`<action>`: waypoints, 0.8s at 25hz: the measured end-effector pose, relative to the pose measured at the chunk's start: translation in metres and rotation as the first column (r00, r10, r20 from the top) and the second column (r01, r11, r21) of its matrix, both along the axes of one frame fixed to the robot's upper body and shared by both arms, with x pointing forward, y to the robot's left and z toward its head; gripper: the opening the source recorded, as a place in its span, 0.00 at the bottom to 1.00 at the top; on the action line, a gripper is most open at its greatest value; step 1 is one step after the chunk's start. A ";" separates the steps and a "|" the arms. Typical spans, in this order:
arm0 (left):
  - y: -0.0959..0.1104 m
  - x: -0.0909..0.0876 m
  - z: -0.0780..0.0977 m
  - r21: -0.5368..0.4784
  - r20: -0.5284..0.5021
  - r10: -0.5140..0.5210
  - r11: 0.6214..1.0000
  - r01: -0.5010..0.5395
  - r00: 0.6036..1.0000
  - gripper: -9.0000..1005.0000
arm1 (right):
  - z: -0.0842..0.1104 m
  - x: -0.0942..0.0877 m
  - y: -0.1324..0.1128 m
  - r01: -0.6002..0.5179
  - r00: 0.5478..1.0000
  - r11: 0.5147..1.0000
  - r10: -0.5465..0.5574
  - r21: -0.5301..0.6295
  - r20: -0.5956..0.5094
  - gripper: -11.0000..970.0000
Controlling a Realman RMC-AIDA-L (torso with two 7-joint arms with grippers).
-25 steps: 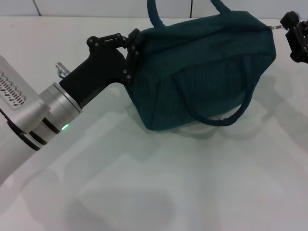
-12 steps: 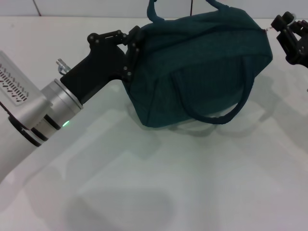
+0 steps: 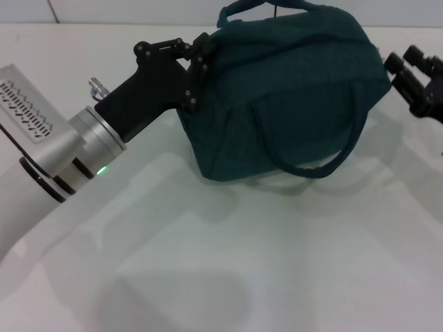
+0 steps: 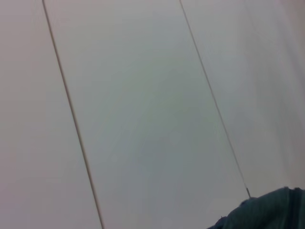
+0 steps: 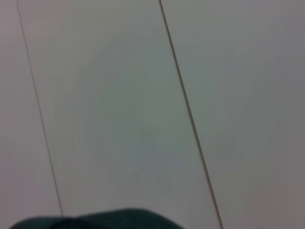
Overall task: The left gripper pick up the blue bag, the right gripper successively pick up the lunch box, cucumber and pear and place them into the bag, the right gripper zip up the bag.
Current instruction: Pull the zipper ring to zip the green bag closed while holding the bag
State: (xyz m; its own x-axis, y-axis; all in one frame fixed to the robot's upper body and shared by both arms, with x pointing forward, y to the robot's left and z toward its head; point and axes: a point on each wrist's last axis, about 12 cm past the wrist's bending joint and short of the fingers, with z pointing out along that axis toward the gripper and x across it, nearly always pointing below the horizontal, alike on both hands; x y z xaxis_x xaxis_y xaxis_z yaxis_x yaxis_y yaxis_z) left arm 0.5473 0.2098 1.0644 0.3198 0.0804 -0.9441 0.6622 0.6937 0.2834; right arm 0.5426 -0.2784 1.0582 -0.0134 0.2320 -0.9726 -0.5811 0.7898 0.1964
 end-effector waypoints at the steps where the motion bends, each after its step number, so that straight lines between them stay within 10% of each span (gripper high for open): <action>1: -0.001 0.001 0.000 0.001 0.002 -0.002 1.000 0.002 1.000 0.06 | -0.001 -0.001 0.000 -0.002 1.000 1.000 0.002 -0.004 -0.006 0.44; 20: -0.001 0.000 -0.001 0.017 0.012 -0.002 1.000 0.001 1.000 0.06 | -0.011 0.002 -0.018 0.046 0.997 0.992 -0.053 -0.119 -0.062 0.37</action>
State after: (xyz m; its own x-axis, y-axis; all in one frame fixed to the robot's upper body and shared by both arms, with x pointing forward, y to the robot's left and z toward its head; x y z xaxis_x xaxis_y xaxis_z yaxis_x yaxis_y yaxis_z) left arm 0.5468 0.2091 1.0639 0.3315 0.0960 -0.9386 0.6597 0.6876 0.3033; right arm 0.5447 -0.2964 1.0473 -0.0687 0.1178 -0.9907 -0.5298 0.8371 0.1363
